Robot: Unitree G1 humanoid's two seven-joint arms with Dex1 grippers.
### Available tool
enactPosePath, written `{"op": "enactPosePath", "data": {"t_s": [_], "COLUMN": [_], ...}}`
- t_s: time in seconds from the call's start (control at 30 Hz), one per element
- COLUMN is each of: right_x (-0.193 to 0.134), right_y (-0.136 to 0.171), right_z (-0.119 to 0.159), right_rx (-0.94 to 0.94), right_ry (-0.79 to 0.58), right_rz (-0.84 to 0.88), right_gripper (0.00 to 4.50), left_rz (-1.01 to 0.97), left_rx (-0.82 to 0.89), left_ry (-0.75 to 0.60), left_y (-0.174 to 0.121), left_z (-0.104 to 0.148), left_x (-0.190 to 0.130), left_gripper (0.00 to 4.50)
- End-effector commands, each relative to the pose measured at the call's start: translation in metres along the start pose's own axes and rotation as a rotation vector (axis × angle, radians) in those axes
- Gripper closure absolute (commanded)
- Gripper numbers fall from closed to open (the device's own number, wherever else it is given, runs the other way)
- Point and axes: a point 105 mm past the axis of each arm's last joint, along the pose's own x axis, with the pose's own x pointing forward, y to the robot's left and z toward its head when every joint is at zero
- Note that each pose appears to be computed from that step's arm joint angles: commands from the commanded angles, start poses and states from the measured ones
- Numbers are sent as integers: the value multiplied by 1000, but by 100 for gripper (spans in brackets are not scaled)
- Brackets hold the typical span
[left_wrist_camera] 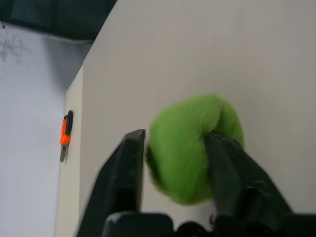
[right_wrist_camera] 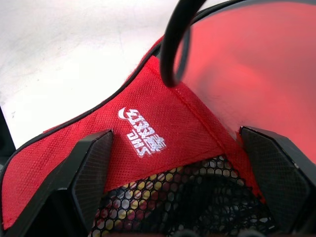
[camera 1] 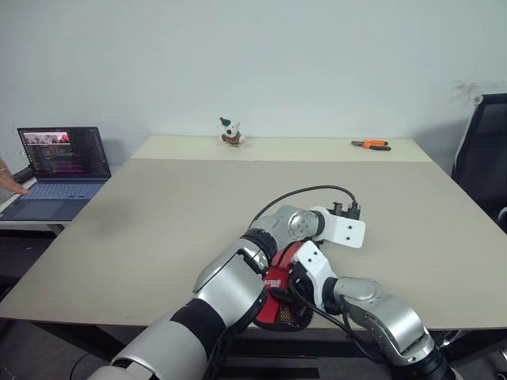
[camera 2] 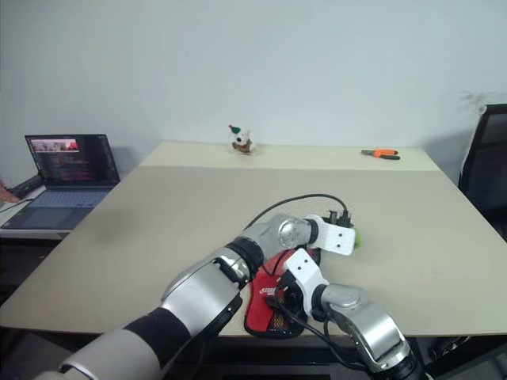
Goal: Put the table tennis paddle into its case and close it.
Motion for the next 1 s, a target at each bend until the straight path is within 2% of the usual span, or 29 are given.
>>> {"op": "enactPosePath", "data": {"t_s": [0.03, 0.27, 0.37, 0.47, 0.57, 0.83, 1.0], "right_x": [11, 19, 22, 22, 21, 2, -26], "right_y": [11, -2, -9, -20, -26, -38, -37], "right_z": [-59, -53, -49, -41, -34, 30, 73], "right_rx": [118, 103, 90, 81, 77, 87, 27], "right_ry": [227, 214, 203, 179, 157, -49, -160], "right_rz": [62, 50, 46, 30, 28, 46, 105], "right_gripper": [0, 0, 0, 0, 0, 0, 0], "left_rz": [18, 42, 19, 82, 121, 321, 361], "left_rx": [-34, -169, -260, -367, -399, -608, -708], "left_ry": [-84, -36, -40, -56, -58, -71, -112], "left_y": [16, 32, 35, 51, 59, 78, 65], "left_z": [16, -11, -25, -40, -49, -100, -118], "left_x": [-4, -27, -43, -65, -80, -162, -196], "left_gripper": [185, 185, 185, 185, 185, 185, 185]}}
